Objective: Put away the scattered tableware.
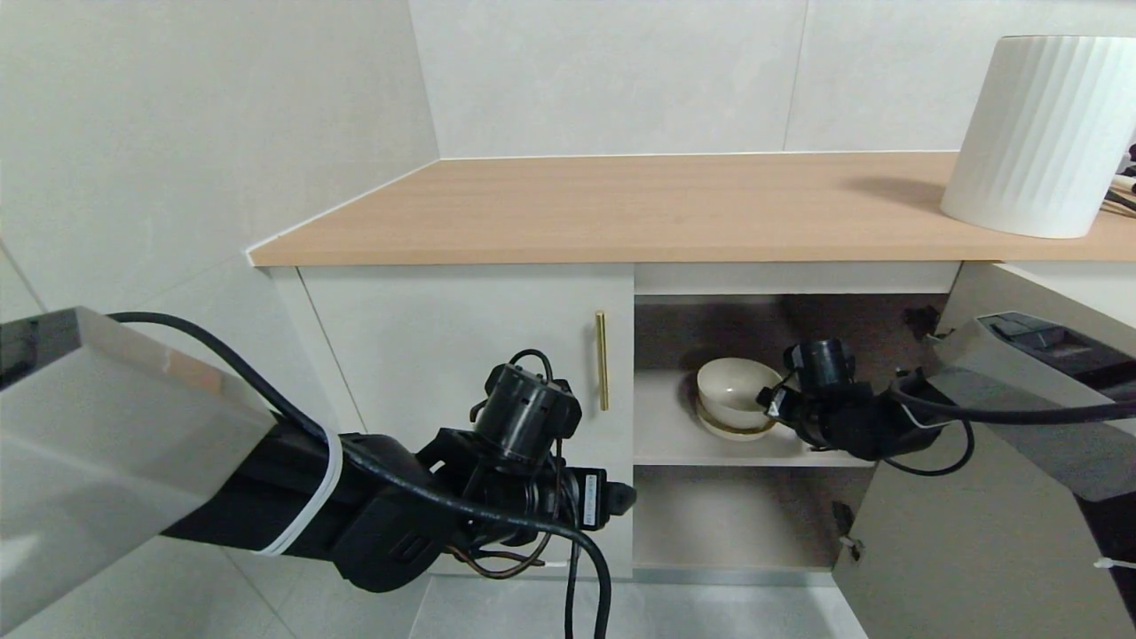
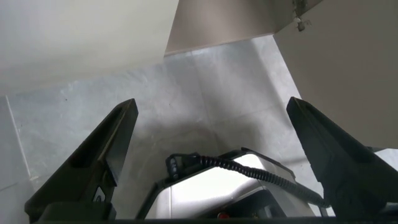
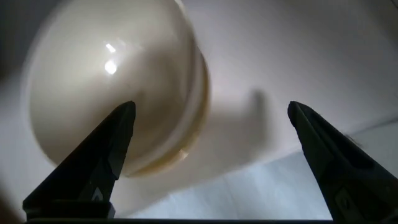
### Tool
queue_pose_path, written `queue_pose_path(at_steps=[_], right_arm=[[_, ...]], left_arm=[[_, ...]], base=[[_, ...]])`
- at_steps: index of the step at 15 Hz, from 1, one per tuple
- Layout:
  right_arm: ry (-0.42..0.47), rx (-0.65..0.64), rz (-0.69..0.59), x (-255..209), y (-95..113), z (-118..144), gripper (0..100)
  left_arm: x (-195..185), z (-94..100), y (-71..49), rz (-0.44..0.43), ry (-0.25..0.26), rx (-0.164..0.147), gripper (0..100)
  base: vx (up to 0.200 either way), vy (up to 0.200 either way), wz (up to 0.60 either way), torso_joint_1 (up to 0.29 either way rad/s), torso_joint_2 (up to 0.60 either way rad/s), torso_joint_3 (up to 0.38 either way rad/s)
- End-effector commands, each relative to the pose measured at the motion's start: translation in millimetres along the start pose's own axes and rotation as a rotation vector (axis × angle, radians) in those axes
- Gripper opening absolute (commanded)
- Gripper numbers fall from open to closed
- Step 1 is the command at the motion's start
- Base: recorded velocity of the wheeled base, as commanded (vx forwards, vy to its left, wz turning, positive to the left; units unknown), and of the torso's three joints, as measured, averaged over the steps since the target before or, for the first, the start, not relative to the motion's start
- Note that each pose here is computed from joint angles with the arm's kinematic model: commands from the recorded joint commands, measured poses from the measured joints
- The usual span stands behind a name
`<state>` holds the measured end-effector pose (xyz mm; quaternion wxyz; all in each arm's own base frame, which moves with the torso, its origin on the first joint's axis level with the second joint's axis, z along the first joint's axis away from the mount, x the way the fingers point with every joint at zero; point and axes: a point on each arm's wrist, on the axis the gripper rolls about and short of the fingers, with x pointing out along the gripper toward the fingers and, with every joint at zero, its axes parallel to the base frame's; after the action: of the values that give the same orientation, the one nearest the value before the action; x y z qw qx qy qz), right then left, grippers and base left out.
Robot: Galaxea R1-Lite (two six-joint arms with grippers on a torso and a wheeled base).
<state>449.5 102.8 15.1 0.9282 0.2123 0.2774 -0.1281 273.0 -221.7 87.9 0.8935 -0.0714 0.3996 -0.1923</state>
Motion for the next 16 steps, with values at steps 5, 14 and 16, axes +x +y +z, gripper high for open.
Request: queue_pose_path(at_steps=[5,14,16], right_arm=[[0.1,-0.125,0.149,-123.6,-3.9,25.3,100],[0.23,-0.344,0.318,-331.4,-55.0,15.1,100],[0.226,-0.334,0.332,-341.0,-62.1,13.6,100]], left_arm=[[-61.1,33.5,15.6,-0.012,-0.178,-0.06,100],[-190.6,-5.6,50.9,-0.037,-0.368,-0.062,100],[-196.9,-7.8,60.9,-0.007,-0.392,-0.088,100]], base=[[0.0,0.0,0.0,0.0,0.0,0.0],[0.0,0.0,0.0,0.0,0.0,0.0],[0.0,0.0,0.0,0.0,0.0,0.0]])
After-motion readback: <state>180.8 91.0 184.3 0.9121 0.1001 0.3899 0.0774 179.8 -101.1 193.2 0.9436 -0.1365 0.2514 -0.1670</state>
